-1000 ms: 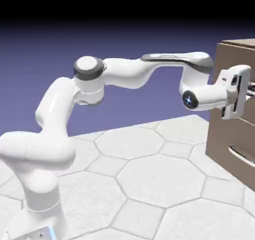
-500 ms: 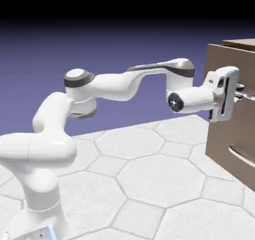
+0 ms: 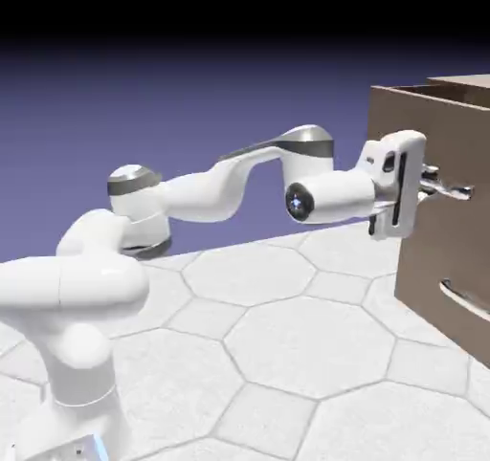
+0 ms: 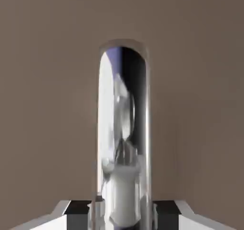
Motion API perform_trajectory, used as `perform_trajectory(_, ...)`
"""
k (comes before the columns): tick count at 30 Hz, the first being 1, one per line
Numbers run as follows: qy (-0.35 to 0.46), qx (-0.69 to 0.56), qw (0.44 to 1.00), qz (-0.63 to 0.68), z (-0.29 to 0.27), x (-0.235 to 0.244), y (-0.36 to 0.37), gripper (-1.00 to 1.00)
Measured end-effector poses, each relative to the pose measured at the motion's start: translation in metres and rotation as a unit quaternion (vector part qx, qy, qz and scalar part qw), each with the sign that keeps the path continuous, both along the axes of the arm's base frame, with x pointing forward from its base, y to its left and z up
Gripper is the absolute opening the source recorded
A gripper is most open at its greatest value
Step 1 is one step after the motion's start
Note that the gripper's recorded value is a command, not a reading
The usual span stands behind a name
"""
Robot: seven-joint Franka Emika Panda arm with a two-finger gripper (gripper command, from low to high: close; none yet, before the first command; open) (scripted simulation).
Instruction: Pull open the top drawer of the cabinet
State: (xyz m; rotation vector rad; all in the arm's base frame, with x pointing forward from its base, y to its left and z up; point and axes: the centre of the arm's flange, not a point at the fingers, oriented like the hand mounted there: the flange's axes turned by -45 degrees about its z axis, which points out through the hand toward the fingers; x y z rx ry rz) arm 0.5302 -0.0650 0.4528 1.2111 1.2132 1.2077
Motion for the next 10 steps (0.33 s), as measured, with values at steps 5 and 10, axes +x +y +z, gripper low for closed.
perform_trajectory(5, 0.000, 0.000, 1.000, 0.000, 0.000, -0.055, 0.000, -1.00)
perform_trajectory(10, -0.002, 0.000, 1.000, 0.000, 0.001, -0.085, 0.000, 1.00)
